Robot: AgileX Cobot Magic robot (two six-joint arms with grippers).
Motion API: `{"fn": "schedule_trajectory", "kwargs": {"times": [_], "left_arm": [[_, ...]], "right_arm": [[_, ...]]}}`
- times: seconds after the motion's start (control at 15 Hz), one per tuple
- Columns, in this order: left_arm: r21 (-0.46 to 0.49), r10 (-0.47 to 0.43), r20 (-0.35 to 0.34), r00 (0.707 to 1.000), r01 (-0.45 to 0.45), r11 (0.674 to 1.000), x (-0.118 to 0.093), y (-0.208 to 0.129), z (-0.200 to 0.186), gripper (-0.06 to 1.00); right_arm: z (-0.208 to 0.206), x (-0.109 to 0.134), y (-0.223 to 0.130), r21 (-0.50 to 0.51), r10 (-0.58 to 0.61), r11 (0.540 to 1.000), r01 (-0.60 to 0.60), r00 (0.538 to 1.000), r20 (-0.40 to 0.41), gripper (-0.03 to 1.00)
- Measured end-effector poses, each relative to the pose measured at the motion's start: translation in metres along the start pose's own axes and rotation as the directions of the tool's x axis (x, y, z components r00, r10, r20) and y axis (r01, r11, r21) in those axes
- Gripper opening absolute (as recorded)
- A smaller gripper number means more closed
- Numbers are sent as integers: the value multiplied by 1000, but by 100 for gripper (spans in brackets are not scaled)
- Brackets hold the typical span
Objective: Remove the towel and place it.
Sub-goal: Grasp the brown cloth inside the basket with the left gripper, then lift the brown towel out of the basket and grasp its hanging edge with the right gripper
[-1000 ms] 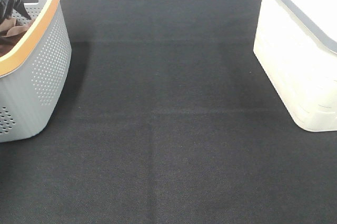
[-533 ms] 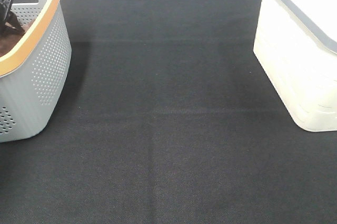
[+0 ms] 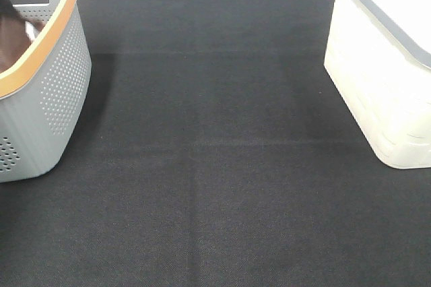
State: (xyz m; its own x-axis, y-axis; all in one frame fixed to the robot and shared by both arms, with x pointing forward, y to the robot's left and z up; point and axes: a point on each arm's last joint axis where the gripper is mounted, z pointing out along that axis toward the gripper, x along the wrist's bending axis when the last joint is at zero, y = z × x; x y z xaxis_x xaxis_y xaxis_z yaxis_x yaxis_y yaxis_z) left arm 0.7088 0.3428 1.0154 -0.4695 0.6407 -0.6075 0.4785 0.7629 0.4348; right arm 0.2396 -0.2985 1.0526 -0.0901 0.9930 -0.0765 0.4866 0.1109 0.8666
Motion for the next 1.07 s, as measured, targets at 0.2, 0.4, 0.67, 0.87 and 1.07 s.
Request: {"fn": "schedule_trajectory", "kwargs": {"times": [0.2, 0.4, 0.67, 0.87, 1.07], "left_arm": [[-109, 152, 84, 985, -143, 984, -31, 16, -59, 0], [-215, 238, 156, 959, -202, 955, -56, 25, -116, 0], [-313, 306, 295, 905, -211, 926, -82, 25, -179, 0], [-365, 357, 380, 853, -216, 906, -95, 21, -210, 0], [-392, 405, 432, 806, -237, 889, -106, 14, -223, 0]], "right_arm": [[0, 0, 0, 0, 0, 1000, 0, 1000, 0, 82], [0, 0, 0, 0, 0, 1000, 0, 1000, 0, 82], [1, 0, 0, 4, 0, 1000, 0, 1000, 0, 81], [9, 1, 9, 52, 4, 999, -3, 1000, -19, 77], [22, 5, 26, 50, 9, 999, -5, 996, -87, 77]]}}
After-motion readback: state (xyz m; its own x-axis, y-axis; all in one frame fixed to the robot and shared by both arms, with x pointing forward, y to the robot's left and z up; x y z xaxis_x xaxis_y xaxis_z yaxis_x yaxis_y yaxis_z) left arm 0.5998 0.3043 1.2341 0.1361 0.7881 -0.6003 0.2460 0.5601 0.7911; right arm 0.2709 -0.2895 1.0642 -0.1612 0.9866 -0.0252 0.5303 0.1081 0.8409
